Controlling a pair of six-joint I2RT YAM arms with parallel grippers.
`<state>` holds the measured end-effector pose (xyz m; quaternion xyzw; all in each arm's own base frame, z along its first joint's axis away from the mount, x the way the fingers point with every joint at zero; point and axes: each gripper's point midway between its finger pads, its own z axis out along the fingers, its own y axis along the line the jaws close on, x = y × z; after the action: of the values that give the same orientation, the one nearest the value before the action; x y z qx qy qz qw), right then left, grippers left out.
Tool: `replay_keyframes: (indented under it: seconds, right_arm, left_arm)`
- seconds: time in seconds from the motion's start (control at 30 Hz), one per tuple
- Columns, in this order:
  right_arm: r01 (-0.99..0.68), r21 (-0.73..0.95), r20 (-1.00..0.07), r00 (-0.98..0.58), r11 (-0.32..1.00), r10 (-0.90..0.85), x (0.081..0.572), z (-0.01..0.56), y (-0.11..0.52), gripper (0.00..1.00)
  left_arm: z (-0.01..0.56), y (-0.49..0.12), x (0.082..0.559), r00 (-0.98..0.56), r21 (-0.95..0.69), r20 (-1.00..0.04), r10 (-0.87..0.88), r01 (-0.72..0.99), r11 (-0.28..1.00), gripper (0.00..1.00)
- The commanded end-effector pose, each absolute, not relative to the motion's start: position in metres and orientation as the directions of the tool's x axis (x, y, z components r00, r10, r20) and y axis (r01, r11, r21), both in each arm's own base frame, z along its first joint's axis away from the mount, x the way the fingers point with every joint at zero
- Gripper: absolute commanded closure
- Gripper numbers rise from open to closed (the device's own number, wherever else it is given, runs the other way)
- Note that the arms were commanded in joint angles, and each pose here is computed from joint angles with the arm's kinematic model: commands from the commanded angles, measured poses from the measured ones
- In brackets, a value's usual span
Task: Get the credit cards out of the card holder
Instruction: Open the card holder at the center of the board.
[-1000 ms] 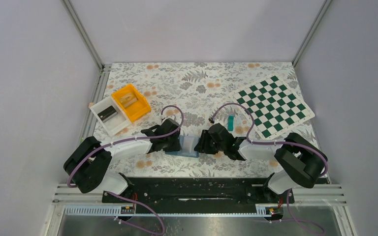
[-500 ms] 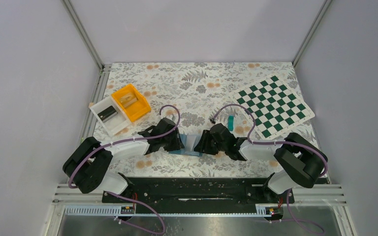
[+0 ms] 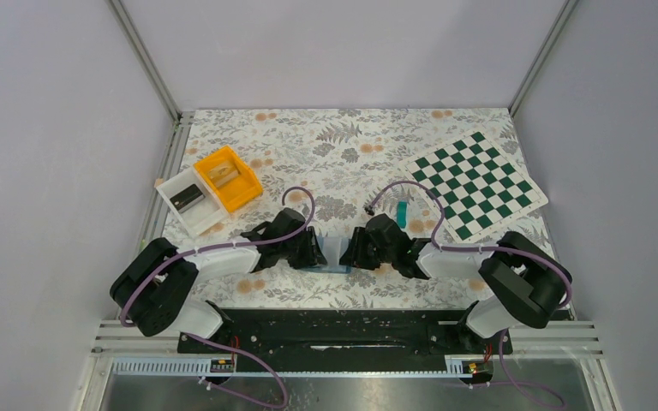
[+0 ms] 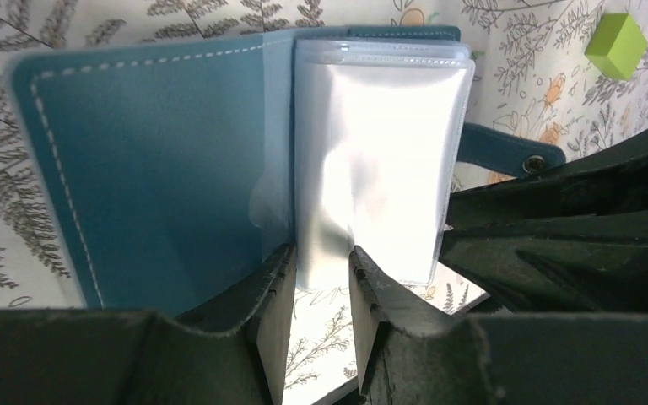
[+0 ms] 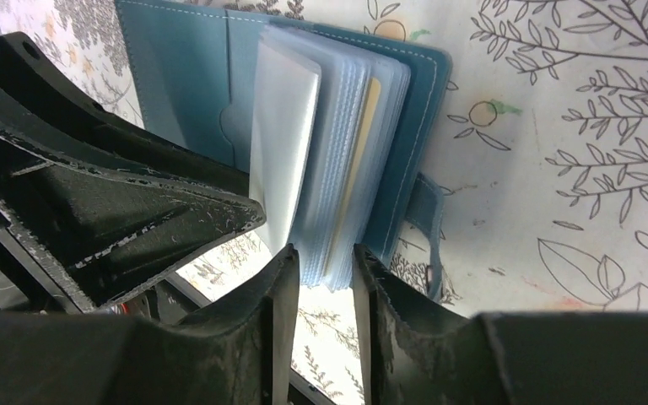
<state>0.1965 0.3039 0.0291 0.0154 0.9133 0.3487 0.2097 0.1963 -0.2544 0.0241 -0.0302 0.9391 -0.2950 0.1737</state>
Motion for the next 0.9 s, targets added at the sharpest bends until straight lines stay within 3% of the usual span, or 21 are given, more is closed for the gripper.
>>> replay_keyframes:
  seconds: [0.0,0.23,0.6,0.87]
  right_arm:
    - [-0.158,0.627,-0.433,-0.885,0.763,0.173,0.207,0.057,0.304,0.58]
    - [-0.165,0.621,-0.468,-0.862,0.767,0.193,0.208,0.074,0.296,0.56]
    - [-0.2,0.636,-0.47,-0.867,0.745,0.169,0.212,0.074,0.31,0.54]
    - [-0.192,0.673,-0.44,-0.88,0.715,0.177,0.215,0.077,0.324,0.54]
  left_arm:
    - [0.019,-0.256,0.179,-0.96,-0.583,-0.246,-0.136,0.034,0.812,0.7]
    - [0.026,-0.259,0.179,-0.957,-0.609,-0.25,-0.15,0.034,0.793,0.7]
    - [0.077,-0.223,0.215,-0.874,-0.52,-0.425,-0.237,0.021,0.854,0.62]
    - [0.053,-0.2,0.221,-0.881,-0.449,-0.412,-0.232,-0.025,0.893,0.66]
